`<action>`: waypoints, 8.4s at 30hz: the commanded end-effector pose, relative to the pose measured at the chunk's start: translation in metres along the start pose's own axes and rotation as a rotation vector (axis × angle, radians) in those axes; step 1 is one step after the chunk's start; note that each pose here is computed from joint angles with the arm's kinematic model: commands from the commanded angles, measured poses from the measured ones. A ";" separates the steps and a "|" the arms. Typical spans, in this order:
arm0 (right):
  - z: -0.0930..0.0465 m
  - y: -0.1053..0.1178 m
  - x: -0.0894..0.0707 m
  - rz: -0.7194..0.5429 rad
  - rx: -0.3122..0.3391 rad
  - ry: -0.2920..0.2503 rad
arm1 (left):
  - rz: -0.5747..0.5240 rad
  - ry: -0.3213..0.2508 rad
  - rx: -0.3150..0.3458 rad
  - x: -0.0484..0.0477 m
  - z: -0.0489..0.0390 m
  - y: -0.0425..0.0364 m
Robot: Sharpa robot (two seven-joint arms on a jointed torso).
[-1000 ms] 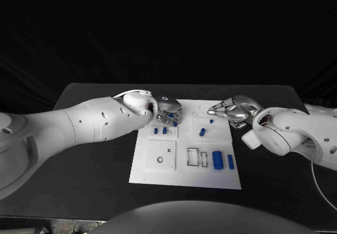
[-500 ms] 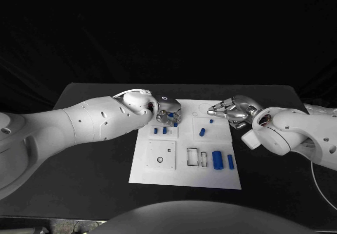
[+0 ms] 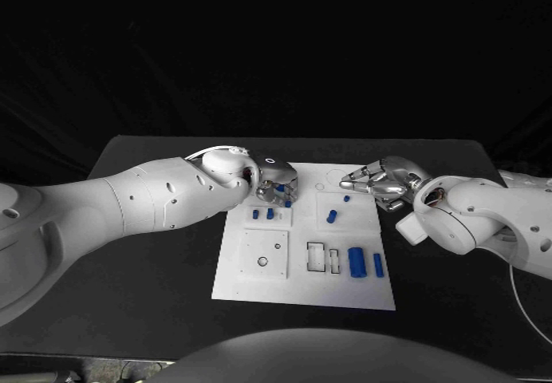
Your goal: Assemble the parts on the task board
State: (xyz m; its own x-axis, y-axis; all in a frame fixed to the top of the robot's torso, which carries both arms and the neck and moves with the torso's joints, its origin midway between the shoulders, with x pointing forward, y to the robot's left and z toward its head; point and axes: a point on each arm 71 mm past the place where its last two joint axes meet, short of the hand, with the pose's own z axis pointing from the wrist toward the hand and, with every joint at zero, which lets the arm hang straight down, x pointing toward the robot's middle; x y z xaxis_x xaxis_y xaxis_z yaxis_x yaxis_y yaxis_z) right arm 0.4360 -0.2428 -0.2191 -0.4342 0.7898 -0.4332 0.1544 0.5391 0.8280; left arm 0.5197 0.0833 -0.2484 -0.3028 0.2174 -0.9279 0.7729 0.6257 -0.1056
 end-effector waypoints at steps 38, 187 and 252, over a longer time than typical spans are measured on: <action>0.000 0.000 0.003 -0.002 0.003 0.024 | 0.003 0.066 0.021 0.0058 0.0043 -0.0061; 0.001 -0.003 0.002 -0.004 0.023 0.033 | -0.020 0.020 -0.052 -0.0018 -0.0370 0.0299; 0.007 0.019 -0.019 -0.131 -0.060 -0.039 | -0.207 -0.328 -0.068 -0.0126 -0.0939 0.0467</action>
State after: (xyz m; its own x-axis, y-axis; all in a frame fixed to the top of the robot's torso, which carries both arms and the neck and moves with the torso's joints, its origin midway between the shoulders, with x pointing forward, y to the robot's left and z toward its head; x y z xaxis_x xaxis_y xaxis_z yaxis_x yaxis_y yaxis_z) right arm 0.4507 -0.2468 -0.2027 -0.4198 0.7686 -0.4827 0.1195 0.5740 0.8101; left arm 0.5075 0.1813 -0.2180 -0.2426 0.0109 -0.9701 0.6845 0.7105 -0.1632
